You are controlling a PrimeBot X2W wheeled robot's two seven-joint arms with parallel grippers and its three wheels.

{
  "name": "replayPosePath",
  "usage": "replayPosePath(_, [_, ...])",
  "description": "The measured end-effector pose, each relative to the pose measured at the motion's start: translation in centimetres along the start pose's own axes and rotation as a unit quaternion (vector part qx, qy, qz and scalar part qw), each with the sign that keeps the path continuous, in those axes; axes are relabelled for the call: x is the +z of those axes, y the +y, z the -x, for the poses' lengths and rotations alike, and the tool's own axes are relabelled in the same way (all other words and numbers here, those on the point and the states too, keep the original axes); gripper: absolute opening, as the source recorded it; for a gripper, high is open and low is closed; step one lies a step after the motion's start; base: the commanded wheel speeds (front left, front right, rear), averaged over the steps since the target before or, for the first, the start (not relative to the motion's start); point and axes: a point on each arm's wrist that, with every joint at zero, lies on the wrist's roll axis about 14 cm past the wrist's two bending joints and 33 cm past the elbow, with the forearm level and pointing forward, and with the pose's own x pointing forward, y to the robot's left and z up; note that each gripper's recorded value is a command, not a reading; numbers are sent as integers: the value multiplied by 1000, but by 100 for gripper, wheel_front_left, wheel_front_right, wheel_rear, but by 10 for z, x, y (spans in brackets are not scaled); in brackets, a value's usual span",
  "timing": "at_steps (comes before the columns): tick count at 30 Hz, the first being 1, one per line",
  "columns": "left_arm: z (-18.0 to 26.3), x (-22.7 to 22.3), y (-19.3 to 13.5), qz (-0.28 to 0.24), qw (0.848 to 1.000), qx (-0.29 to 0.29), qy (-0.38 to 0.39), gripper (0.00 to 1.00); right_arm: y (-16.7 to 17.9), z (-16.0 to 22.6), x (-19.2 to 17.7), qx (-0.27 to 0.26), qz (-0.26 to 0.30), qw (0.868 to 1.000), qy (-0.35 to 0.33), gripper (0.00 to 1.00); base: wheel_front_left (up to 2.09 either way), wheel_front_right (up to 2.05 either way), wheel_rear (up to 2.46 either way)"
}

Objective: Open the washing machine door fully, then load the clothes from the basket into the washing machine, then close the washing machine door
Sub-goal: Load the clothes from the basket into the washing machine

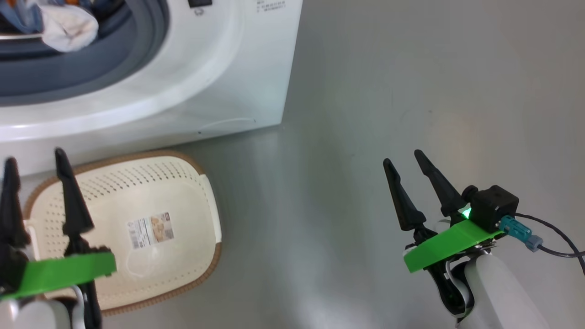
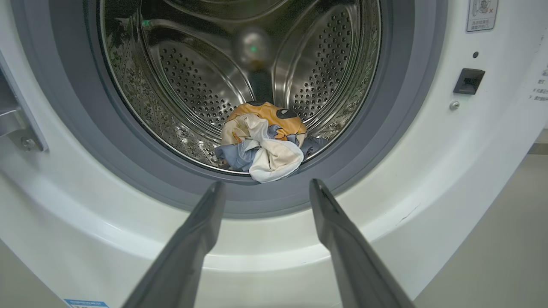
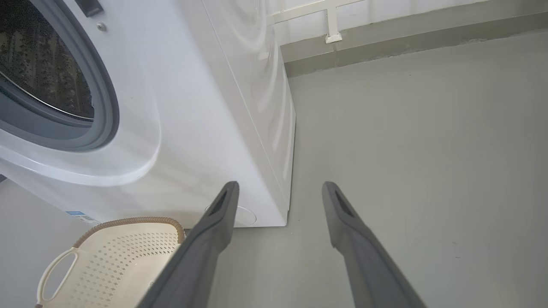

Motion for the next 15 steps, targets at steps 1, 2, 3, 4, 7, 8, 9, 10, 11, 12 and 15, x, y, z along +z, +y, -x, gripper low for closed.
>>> replayPosePath(1, [4,1,0,1,1000,0,1,100,0,1,4,0,1,1000,-4,100,0,0,0])
replayPosePath(2, [7,3,0,2,1000,1,1,100,1,2,7,1,3,1000,-8,100,0,0,0])
replayPosePath(3, [11,5,-1,2,1000,1,1,100,2,3,10,2,5,1000,-11,100,0,0,0])
replayPosePath(4, [15,6,-1,2,1000,2,2,100,3,6,11,3,8,1000,-13,100,0,0,0])
replayPosePath(7, [29,7,-2,5,1000,4,10,100,4,12,17,4,11,1000,-19,100,0,0,0])
replayPosePath(8, [34,6,-3,4,1000,4,14,100,5,14,19,4,12,1000,-21,100,0,0,0])
replayPosePath(9, [39,7,-3,5,1000,5,17,100,6,16,21,5,14,1000,-24,100,0,0,0])
replayPosePath(10, [43,7,-3,6,1000,5,18,100,7,19,23,5,15,1000,-26,100,0,0,0])
replayPosePath(11, [46,9,-4,6,1000,5,19,100,7,21,25,5,15,999,-28,100,0,0,0])
replayPosePath(12, [50,10,-4,5,1000,5,19,100,8,23,27,6,15,999,-30,100,0,0,0])
replayPosePath(15, [59,16,-3,6,1000,8,17,100,11,29,32,9,23,999,-36,100,0,0,0])
